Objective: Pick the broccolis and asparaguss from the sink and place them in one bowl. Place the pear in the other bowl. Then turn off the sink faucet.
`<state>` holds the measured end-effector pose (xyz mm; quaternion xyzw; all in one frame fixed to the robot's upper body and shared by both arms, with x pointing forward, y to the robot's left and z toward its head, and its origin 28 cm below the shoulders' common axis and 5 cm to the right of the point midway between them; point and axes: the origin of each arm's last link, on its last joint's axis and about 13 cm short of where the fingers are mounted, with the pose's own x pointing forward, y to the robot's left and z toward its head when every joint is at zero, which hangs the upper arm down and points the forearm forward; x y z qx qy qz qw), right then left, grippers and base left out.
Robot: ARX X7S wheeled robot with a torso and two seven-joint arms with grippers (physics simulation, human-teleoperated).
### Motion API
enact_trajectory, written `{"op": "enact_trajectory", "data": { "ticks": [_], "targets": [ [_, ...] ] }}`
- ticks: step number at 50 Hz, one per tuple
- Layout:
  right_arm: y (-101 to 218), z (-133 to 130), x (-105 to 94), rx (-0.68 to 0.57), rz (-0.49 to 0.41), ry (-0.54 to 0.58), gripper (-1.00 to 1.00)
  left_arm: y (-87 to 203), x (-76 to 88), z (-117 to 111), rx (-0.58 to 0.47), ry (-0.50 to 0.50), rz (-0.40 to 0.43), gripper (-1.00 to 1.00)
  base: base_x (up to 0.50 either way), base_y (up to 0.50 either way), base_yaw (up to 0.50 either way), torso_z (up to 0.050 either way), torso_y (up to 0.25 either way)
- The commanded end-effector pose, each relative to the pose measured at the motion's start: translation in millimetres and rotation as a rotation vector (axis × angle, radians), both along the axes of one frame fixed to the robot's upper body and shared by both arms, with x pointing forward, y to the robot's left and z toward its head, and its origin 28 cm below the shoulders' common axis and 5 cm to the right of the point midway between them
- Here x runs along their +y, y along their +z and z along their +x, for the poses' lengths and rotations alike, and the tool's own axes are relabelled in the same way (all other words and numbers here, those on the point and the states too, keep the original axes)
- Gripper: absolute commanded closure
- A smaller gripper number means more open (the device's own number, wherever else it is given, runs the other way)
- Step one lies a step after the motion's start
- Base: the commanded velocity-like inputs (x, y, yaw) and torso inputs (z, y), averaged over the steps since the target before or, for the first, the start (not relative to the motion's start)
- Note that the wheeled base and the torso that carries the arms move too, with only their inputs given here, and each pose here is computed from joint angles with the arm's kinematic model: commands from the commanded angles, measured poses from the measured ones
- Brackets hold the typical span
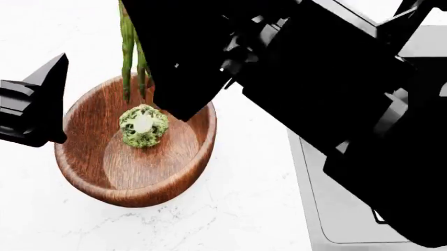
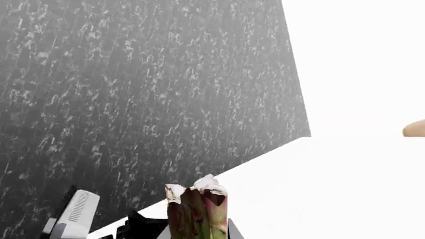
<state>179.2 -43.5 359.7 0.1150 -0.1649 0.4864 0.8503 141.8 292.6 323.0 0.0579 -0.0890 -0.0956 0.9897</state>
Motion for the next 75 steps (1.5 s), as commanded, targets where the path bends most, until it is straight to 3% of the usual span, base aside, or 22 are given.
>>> {"op": "enact_trajectory", "data": {
  "ticks": [1, 13, 40, 75],
  "targets": [
    [-42, 91, 14.3, -0.004, -0.073, -0.042, 1.0, 5, 6.4, 3, -0.059, 0.098, -0.02, -1.0, 0.0, 0.0, 0.0, 0.0, 0.0],
    [-50, 93, 14.8, 0.054, -0.135, -0.001, 1.0, 4, 6.9, 4, -0.057, 0.111, -0.02, -1.0, 0.0, 0.0, 0.0, 0.001, 0.0],
    [-40, 75, 12.1, 0.039, -0.155, 0.074, 1.0, -3, 7.2, 14, -0.022, 0.089, -0.021, -1.0, 0.0, 0.0, 0.0, 0.0, 0.0],
    [-54, 72, 15.9, 0.11, -0.31, 0.143, 1.0, -3, 8.2, 19, -0.016, 0.085, -0.029, -1.0, 0.0, 0.0, 0.0, 0.0, 0.0]
  ]
}}
